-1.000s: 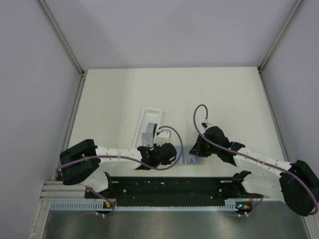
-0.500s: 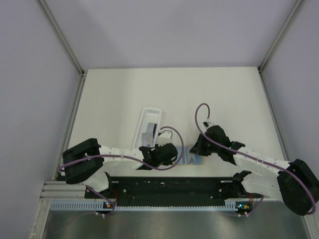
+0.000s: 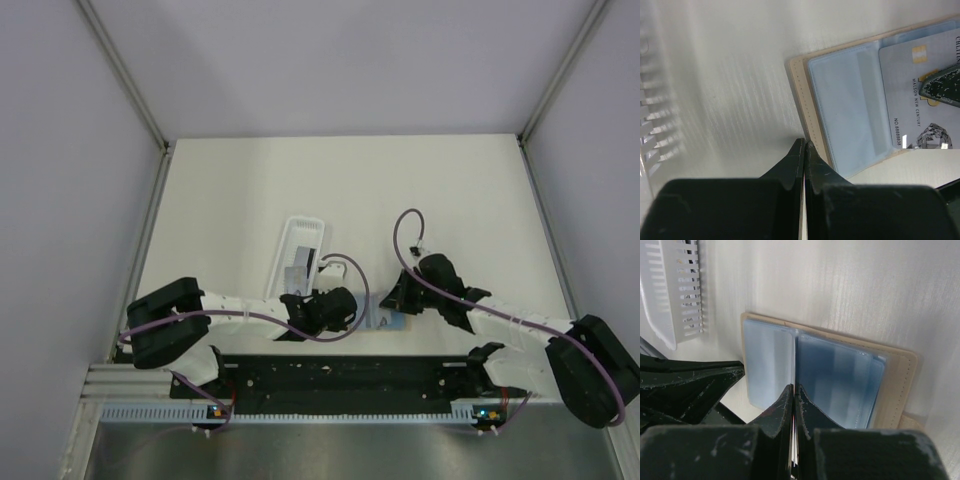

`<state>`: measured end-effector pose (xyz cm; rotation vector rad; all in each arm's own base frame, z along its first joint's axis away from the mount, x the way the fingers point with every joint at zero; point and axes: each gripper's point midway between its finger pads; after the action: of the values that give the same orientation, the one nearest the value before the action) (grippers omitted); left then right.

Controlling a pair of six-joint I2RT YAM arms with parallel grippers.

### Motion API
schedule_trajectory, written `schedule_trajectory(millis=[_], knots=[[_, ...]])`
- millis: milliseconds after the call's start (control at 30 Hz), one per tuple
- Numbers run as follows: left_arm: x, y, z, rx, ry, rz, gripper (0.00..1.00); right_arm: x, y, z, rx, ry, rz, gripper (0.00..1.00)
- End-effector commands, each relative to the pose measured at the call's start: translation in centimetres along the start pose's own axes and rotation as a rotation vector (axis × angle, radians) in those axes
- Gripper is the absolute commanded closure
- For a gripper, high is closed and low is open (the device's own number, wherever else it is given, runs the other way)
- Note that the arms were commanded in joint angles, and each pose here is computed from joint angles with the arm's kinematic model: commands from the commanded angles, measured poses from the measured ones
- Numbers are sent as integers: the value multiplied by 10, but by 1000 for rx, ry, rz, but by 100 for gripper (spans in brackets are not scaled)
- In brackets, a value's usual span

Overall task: Put the credit cards into the card holder
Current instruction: Insert the credit card into the card holder.

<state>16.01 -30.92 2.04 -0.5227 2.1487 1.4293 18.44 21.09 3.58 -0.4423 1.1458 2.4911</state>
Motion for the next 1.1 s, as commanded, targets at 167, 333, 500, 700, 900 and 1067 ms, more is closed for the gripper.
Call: schedule_trajectory(millis=[167,333,500,700,900,1067], knots=[[2,-3,-4,7,13,15,100,-4,-3,12,-86,1,-24,100],[3,-4,-4,7,14,17,100,-3,-4,10,-89,1,-20,100],[3,-4,-4,7,14,17,100,-4,-6,7,-80,-1,-24,100],[3,-5,-4,5,11,19,100,-2,-9,5,-89,7,-22,100],[4,-5,-3,1,7,21,100,1,-13,7,-121,8,-9,100],[4,-6,-5,4,5,23,100,4,-16,6,-128,1,-3,100]])
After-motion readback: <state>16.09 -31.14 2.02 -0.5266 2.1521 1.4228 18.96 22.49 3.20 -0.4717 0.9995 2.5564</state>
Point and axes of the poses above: each gripper's point midway between its finger pads, its own y axis back along the fingers, its own z axis along the line the jaws close on, x = y × z, and after that the axes turned 3 degrees about y, right-handed
